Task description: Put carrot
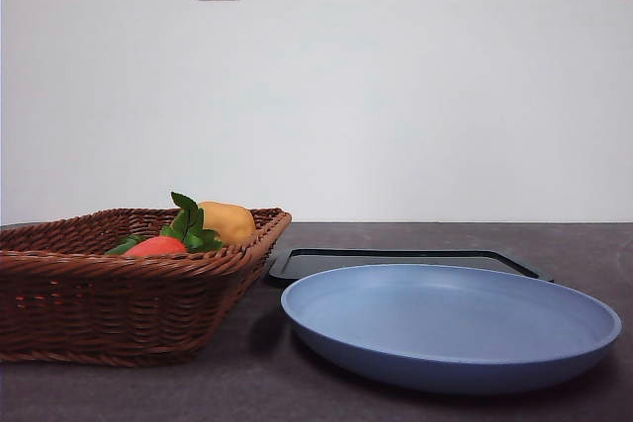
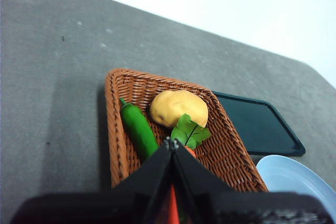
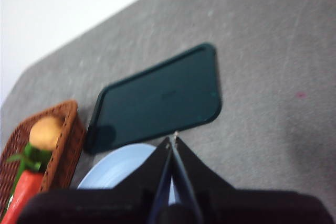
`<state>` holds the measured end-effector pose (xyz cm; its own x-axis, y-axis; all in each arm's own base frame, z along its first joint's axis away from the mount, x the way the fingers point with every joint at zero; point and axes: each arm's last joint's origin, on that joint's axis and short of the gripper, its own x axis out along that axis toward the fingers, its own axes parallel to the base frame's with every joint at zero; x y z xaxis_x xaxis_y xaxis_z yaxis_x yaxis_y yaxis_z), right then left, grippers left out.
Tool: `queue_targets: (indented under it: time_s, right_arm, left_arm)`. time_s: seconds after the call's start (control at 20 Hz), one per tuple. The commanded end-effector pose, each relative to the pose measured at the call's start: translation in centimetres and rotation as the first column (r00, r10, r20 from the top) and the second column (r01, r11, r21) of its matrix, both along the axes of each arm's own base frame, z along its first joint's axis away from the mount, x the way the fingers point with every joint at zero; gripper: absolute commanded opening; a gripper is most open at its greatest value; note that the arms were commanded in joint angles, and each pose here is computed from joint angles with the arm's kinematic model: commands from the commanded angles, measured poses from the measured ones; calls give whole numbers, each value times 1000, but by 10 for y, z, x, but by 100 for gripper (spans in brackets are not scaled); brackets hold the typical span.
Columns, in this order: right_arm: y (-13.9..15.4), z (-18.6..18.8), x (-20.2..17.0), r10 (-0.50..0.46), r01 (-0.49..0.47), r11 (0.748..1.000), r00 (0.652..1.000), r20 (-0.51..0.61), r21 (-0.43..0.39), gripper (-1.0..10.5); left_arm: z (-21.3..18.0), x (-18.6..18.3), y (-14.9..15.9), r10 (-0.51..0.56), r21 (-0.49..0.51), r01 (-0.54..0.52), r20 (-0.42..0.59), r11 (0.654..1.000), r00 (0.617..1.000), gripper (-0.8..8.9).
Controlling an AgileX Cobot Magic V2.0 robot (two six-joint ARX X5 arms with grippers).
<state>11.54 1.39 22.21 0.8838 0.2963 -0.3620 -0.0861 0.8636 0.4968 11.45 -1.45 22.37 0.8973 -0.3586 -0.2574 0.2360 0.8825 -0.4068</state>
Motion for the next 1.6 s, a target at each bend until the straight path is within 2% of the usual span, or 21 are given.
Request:
queue_targets:
  time_s: [0.05, 0.25, 0.45, 0.5, 0.65, 0.7, 0.85, 0.9, 1.4, 1.6]
  right_arm:
    - [2, 15, 8, 68, -69, 997, 998, -12, -35, 4]
    - [5, 25, 21, 174, -179, 983, 978, -116, -40, 4]
    - [8, 22, 41, 287, -318, 947, 905, -314, -50, 4]
    - [9, 17, 47, 305, -342, 939, 885, -352, -46, 4]
    - [10, 3, 59, 307, -349, 937, 845, -439, -18, 69]
    - [12, -2, 62, 311, -356, 934, 830, -463, -10, 111]
    - [17, -15, 72, 325, -379, 926, 788, -524, 4, 229]
    - [20, -19, 75, 332, -388, 921, 776, -537, 8, 233]
    - [43, -65, 109, 364, -422, 905, 700, -614, 56, 226]
    - [45, -73, 111, 357, -414, 908, 677, -643, 69, 88]
  left_arm:
    - [9, 11, -1, -50, 52, 51, -30, 997, 998, 7]
    - [19, 30, -5, -159, 74, 169, -125, 983, 979, 7]
    - [25, 54, -13, -311, 58, 342, -295, 938, 904, 7]
    - [25, 60, -16, -341, 38, 370, -312, 928, 887, 7]
    - [23, 66, -21, -401, -2, 423, -318, 906, 859, 10]
    - [22, 67, -23, -411, -3, 433, -316, 902, 855, 25]
    - [23, 67, -26, -416, -3, 437, -316, 899, 853, 240]
    - [23, 67, -26, -416, -4, 437, -316, 899, 853, 253]
    - [23, 67, -26, -416, -3, 437, -316, 899, 853, 253]
    - [23, 67, -26, -416, -3, 437, -316, 899, 853, 253]
